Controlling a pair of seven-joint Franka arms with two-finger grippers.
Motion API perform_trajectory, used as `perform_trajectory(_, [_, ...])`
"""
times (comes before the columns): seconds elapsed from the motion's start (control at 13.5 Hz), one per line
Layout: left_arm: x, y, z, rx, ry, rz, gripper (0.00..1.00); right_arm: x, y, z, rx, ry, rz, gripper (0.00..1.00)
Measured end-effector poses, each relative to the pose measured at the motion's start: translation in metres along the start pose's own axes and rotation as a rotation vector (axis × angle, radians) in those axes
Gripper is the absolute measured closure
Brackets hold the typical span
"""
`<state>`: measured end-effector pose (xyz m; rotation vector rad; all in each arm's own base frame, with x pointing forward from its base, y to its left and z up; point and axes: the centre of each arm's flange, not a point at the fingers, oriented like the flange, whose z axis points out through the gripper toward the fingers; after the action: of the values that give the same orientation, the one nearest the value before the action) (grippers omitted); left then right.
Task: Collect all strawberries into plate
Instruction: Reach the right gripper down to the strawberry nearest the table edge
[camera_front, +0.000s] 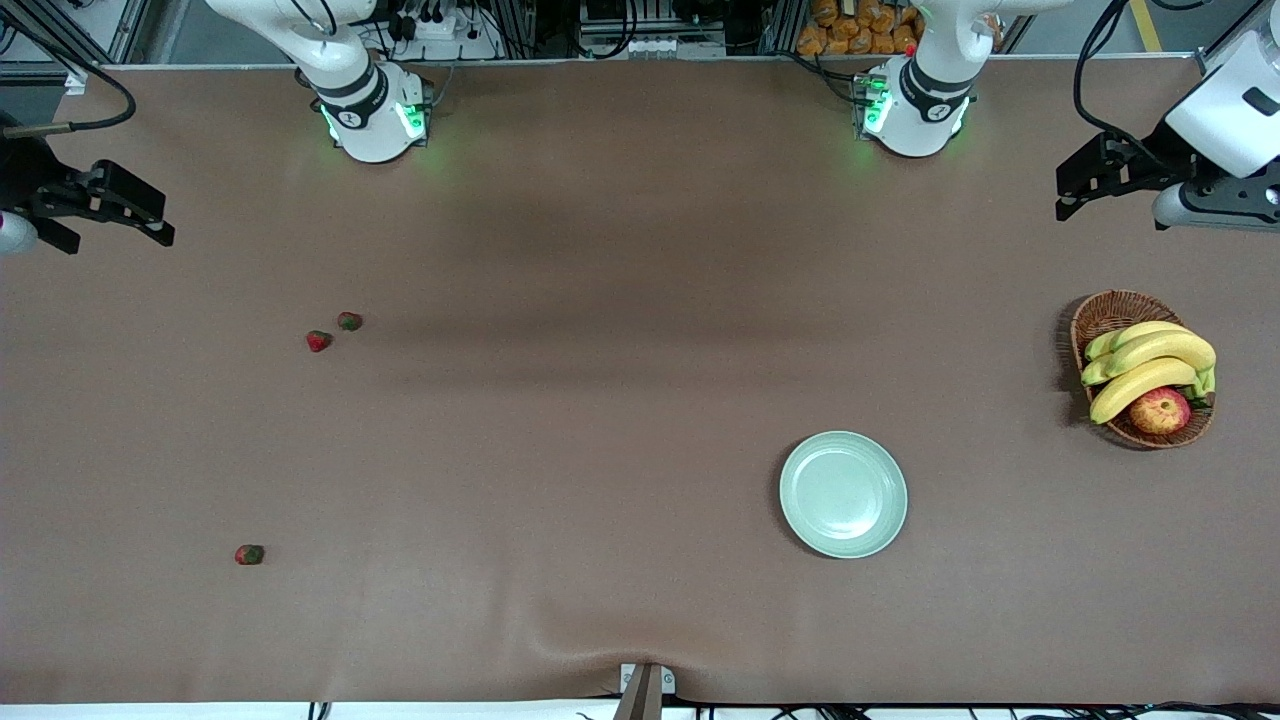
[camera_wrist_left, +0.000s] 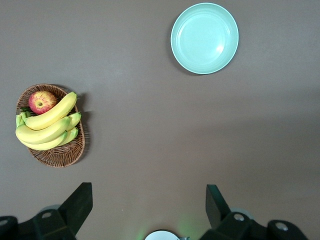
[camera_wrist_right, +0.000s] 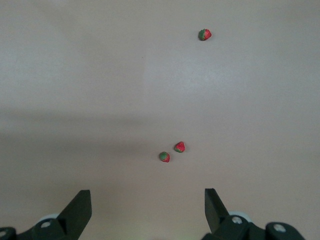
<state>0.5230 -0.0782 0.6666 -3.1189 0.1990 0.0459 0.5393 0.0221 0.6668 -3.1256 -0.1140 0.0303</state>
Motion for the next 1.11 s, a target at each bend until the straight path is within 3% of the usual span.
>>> perform_trajectory(0.67, [0.0, -0.001, 0.001, 0.0, -0.002, -0.002, 0.0, 0.006, 0.006, 0.009, 0.001, -0.015, 0.01, 0.0])
perform_trajectory(0.89, [0.002, -0.001, 0.004, -0.002, -0.008, -0.002, 0.0, 0.023, 0.012, 0.035, 0.002, -0.048, 0.017, 0.0])
perform_trajectory(1.11, [0.007, 0.001, 0.011, -0.025, -0.022, 0.001, 0.0, 0.046, 0.019, 0.062, 0.003, -0.042, 0.024, 0.0])
